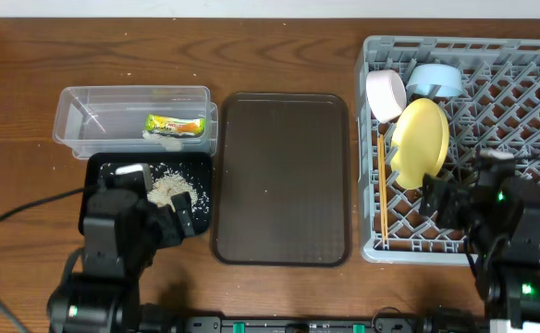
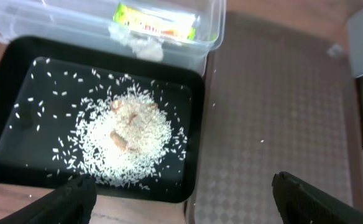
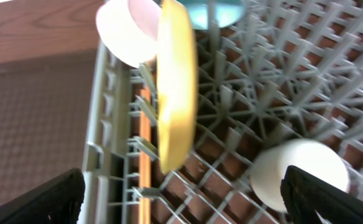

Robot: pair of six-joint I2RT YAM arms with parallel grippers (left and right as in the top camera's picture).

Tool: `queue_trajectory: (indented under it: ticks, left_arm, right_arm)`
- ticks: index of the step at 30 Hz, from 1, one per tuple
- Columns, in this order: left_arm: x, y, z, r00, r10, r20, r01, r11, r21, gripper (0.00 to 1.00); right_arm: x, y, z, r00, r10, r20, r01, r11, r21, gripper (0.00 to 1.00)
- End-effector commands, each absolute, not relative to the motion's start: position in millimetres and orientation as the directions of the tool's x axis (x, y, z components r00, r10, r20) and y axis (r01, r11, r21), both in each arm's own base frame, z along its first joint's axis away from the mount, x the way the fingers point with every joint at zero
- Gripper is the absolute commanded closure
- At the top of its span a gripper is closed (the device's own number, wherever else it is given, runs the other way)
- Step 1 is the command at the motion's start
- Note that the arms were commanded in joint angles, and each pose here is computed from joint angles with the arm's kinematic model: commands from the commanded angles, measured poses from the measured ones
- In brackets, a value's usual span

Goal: Sort waste into correct bins and load items into the dishwasher rack
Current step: 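Release the plate and withdraw the right gripper toward the front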

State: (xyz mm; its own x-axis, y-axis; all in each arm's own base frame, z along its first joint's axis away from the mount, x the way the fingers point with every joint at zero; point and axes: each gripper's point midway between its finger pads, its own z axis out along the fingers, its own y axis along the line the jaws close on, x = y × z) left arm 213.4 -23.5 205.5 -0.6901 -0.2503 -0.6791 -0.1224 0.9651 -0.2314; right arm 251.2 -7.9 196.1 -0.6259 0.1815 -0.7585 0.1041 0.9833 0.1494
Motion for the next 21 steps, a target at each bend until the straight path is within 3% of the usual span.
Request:
queue_trajectory:
  ticks: [1, 10, 21]
  left_arm:
    - [209.6, -23.8, 211.0, -0.664, -0.264, -0.700, -0.119, 0.961, -0.250, 0.07]
    - [208.8, -23.7, 210.6, -0.665, -0.264, -0.699, -0.119, 0.961, -0.249, 0.07]
    - [208.8, -23.7, 210.6, -0.665, -0.264, -0.699, -0.119, 0.961, -0.250, 0.06]
  right_arm:
    - [242.5, -6.6, 187.8, -0.643, 0.189, -0.742, 0.118, 0.982, 0.148, 0.01]
    - [222.4, -5.2, 166.2, -0.728, 0.196, -0.657, 0.136, 0.981, 0.141, 0.01]
    - [219.3, -5.7, 163.5, -0.739, 0.192, -0.646, 0.138, 0.981, 0.134, 0.01]
